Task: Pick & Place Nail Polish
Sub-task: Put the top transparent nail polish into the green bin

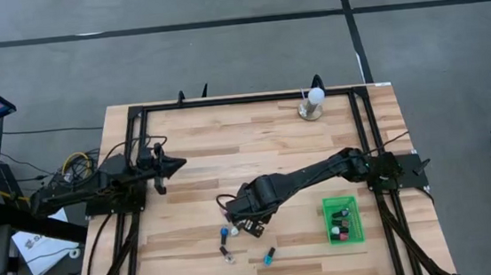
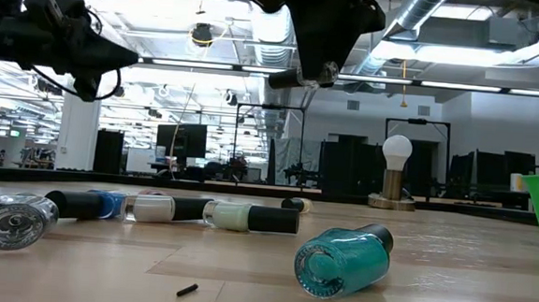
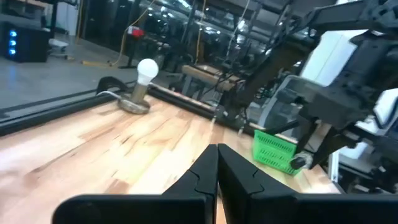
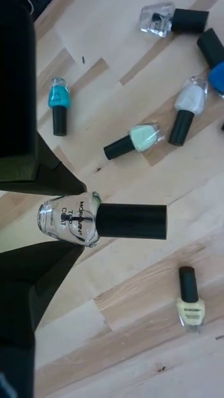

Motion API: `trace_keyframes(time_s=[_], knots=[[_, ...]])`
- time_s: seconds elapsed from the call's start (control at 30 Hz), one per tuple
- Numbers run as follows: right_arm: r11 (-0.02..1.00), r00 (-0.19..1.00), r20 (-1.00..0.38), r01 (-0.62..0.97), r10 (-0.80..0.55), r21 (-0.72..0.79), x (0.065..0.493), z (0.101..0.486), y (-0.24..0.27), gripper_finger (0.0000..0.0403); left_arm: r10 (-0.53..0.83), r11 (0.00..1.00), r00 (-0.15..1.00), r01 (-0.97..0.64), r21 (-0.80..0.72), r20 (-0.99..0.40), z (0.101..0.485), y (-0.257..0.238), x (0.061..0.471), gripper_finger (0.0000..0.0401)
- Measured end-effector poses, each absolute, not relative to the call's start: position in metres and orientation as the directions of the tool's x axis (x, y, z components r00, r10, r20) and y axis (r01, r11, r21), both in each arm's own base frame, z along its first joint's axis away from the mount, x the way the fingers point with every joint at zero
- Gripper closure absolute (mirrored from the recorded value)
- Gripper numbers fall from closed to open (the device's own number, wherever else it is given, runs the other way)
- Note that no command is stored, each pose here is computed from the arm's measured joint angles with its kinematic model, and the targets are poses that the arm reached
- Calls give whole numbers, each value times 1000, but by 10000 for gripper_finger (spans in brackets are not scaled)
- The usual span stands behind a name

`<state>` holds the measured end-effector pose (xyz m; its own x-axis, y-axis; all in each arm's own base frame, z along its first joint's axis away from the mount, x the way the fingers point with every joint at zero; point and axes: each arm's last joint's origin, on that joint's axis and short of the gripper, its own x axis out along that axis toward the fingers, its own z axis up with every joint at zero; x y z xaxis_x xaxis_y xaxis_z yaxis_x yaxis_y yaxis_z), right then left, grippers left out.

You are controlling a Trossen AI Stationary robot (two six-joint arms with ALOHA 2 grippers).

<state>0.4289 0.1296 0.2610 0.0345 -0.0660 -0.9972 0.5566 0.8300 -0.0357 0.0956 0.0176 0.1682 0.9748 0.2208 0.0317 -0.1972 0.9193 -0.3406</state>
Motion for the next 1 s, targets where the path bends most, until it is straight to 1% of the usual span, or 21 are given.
trace_keyframes(time_s=[0.27,0.5,0.6,0.7,0.87,1.0], knots=[[832,30,-998,554,-48,-23,427,261,134,309,171,928,985,-151,-340,30,168,13,96,400],[818,24,-999,576,-25,-6,423,261,148,309,170,928,985,-150,-340,29,168,13,96,400],[797,10,-1000,604,-18,-8,412,266,153,309,170,928,985,-150,-340,29,168,13,96,400],[758,-13,-999,651,-40,-39,385,276,155,309,170,928,985,-150,-340,28,168,13,96,400],[650,-48,-995,755,-85,-91,311,295,148,309,170,928,985,-151,-340,28,168,13,96,400],[516,40,-998,856,-41,13,258,296,137,309,170,928,985,-151,-340,27,168,13,96,400]])
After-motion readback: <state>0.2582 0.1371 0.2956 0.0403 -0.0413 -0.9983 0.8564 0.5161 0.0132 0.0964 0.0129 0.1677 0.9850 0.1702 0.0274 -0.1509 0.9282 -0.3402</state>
